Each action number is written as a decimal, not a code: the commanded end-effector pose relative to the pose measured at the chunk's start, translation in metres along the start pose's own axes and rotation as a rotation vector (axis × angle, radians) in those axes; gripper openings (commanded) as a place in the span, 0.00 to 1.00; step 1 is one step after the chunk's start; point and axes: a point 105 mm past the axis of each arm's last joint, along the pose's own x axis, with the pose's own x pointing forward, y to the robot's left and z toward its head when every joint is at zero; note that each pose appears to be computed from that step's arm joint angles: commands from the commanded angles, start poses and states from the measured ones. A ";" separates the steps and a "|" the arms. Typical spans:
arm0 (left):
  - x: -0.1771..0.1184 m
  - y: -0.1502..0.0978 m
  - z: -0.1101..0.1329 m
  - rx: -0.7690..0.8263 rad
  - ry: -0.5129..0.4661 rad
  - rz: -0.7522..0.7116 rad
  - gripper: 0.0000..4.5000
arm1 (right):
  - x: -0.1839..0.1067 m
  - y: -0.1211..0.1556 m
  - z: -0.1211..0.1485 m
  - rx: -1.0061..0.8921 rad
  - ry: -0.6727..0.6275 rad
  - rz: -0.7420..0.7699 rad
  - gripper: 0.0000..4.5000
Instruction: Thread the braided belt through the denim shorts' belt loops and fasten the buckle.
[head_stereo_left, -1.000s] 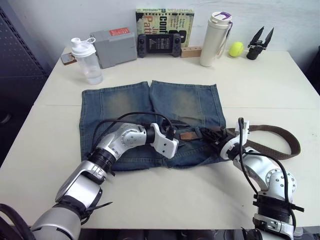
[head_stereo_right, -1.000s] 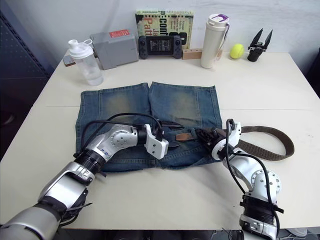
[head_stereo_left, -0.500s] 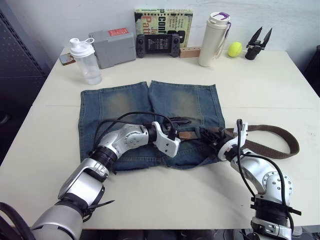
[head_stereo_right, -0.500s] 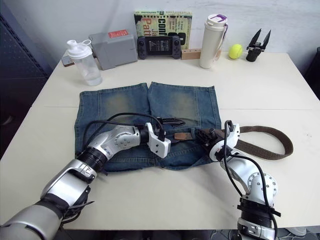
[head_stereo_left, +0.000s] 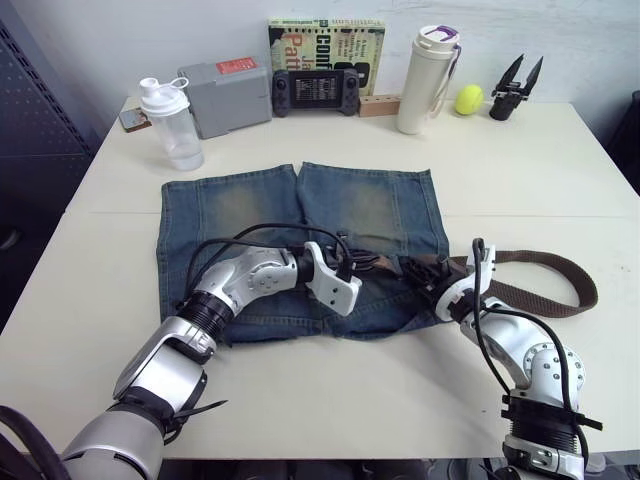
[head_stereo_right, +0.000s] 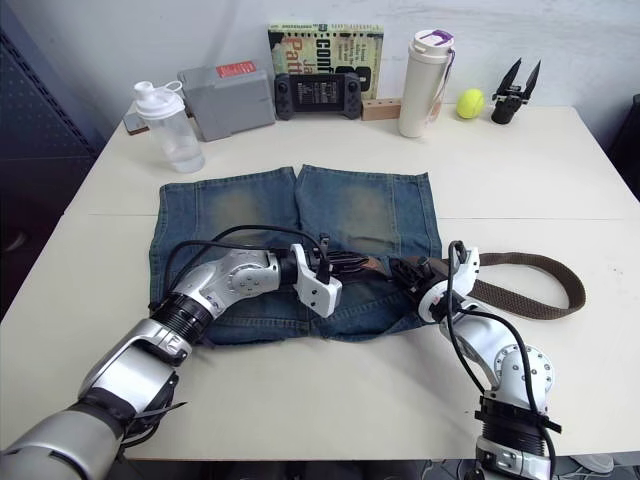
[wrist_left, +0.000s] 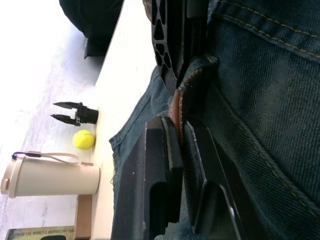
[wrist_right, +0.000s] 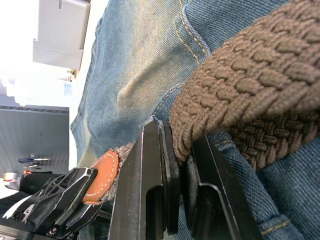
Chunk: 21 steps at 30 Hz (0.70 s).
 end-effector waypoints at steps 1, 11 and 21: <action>0.007 -0.027 0.013 0.006 -0.031 -0.158 0.00 | -0.002 0.007 0.005 -0.032 -0.024 0.000 0.19; 0.009 -0.016 0.015 -0.026 -0.010 -0.176 0.00 | -0.052 0.054 0.023 -0.366 -0.030 0.126 0.99; 0.013 -0.010 0.010 -0.062 0.010 -0.138 0.00 | -0.096 0.022 -0.023 -1.698 0.454 0.189 0.99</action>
